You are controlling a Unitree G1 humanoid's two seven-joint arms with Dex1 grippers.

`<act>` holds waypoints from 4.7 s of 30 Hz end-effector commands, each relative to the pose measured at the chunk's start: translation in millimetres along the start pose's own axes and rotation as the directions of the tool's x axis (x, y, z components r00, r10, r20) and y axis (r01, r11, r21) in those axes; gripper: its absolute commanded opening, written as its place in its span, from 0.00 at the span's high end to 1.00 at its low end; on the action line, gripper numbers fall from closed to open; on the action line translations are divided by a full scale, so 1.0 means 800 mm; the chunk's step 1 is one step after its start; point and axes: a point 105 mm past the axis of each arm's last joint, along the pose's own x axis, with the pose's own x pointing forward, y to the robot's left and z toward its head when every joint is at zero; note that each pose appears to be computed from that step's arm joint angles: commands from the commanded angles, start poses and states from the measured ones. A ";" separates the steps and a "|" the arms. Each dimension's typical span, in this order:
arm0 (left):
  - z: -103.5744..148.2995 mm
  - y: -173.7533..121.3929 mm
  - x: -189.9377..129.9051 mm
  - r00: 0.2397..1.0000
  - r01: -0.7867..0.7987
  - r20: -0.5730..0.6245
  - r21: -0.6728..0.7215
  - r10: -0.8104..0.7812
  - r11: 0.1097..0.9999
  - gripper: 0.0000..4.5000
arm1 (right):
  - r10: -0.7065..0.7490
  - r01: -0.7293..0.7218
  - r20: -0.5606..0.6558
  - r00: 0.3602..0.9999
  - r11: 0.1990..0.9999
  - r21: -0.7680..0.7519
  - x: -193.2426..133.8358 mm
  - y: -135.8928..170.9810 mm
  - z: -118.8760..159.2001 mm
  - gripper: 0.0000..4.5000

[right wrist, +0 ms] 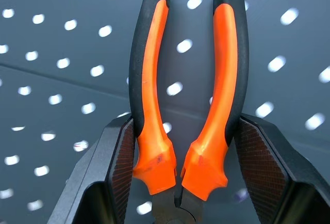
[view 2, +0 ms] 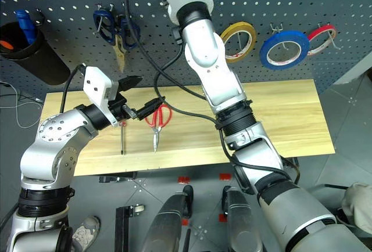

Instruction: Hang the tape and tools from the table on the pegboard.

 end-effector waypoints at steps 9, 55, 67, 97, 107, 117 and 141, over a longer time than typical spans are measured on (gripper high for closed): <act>-0.008 0.016 -0.004 0.997 -0.077 0.005 0.039 0.077 0.996 0.00 | 0.001 -0.002 0.020 1.000 0.999 0.038 -0.005 0.016 0.012 0.42; -0.053 0.002 -0.005 0.985 -0.161 -0.072 -0.023 0.159 0.987 0.00 | -0.014 0.047 -0.281 0.960 0.992 0.113 -0.056 -0.012 -0.055 0.02; -0.173 -0.021 -0.048 0.789 -0.419 -0.512 -0.043 0.340 0.907 0.00 | 0.672 -0.378 -0.418 0.612 0.712 0.591 -0.252 0.065 -0.059 0.02; -0.254 -0.039 -0.009 0.625 -0.637 -0.716 -0.238 0.311 0.733 0.92 | 0.734 -0.431 -0.521 0.436 0.678 0.595 -0.288 0.051 -0.079 0.00; -0.199 -0.015 -0.018 0.784 -0.456 -0.528 -0.132 0.327 0.880 0.92 | 0.695 -0.469 -0.534 0.482 0.719 0.512 -0.282 0.030 -0.072 0.00; -0.085 -0.044 -0.066 0.908 -0.377 -0.071 0.297 0.414 0.877 0.92 | 0.673 -0.533 -0.468 0.573 0.740 0.411 -0.281 0.008 -0.049 0.00; 0.004 0.023 -0.033 0.827 -0.558 0.215 0.416 0.519 0.718 0.92 | 0.548 -0.439 -0.432 0.716 0.835 0.331 -0.240 -0.030 -0.053 0.00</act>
